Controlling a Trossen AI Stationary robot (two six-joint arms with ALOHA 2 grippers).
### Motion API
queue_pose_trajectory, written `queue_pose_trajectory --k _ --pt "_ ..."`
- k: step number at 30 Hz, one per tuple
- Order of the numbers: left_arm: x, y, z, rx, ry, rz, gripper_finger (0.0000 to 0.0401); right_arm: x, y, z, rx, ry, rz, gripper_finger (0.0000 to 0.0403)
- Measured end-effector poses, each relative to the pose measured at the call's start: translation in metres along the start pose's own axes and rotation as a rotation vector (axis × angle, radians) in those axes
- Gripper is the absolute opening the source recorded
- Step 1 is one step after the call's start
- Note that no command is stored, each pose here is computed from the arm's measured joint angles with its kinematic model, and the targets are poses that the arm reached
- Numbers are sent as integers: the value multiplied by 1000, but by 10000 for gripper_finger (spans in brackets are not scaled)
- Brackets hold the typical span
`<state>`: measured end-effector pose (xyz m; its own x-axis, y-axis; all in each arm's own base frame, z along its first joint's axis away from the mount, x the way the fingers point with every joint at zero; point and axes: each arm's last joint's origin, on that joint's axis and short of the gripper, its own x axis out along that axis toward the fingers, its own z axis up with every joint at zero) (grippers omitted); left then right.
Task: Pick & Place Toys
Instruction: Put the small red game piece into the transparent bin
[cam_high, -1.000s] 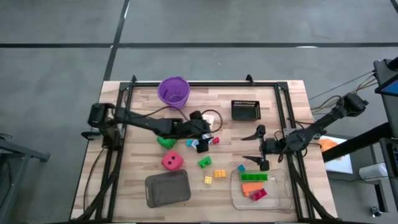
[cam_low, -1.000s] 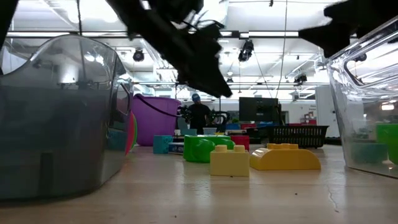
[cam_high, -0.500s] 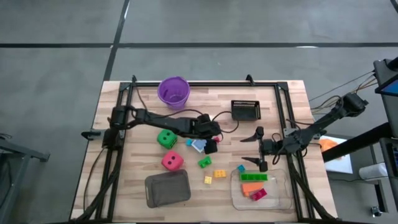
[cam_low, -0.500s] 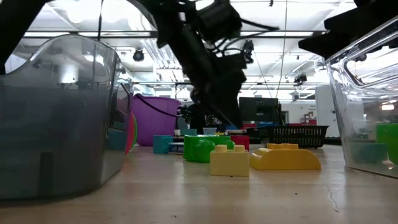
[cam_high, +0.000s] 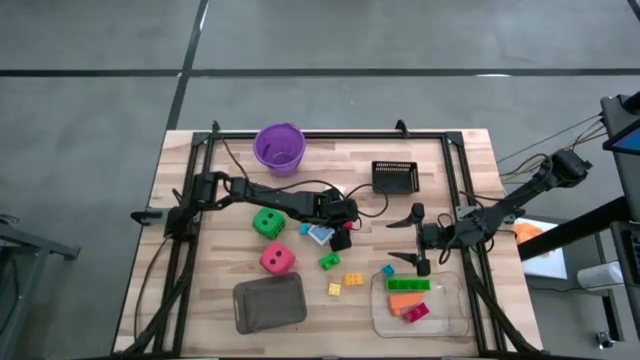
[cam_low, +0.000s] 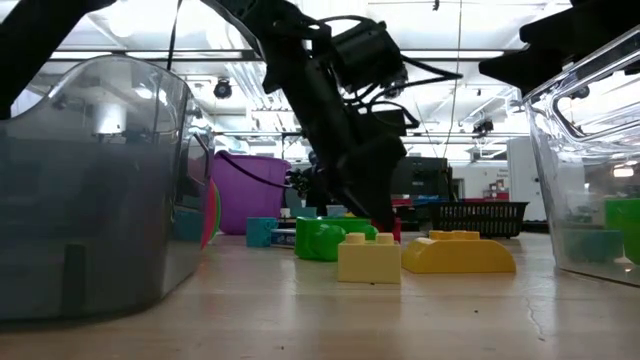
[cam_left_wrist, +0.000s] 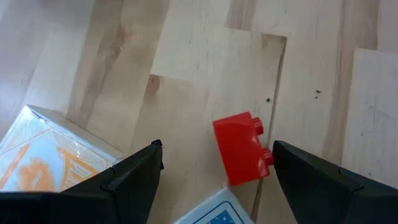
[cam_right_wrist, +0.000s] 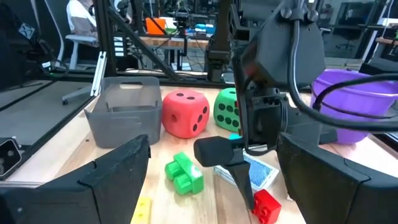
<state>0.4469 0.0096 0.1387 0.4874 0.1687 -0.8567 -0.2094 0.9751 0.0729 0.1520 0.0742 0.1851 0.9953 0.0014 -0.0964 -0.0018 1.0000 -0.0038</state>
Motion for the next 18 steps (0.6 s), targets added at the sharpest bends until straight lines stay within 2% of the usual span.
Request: queue_pose_trajectory --k 3,6,18 --pt "0 0 1 -1 -14 -1 298 0 0 0 0 1 0 346" --pt "0 0 2 8 -13 -1 273 0 0 0 -1 2 0 346" --pt "-2 -1 4 31 -33 -4 79 2 1 -3 -6 15 -5 346"
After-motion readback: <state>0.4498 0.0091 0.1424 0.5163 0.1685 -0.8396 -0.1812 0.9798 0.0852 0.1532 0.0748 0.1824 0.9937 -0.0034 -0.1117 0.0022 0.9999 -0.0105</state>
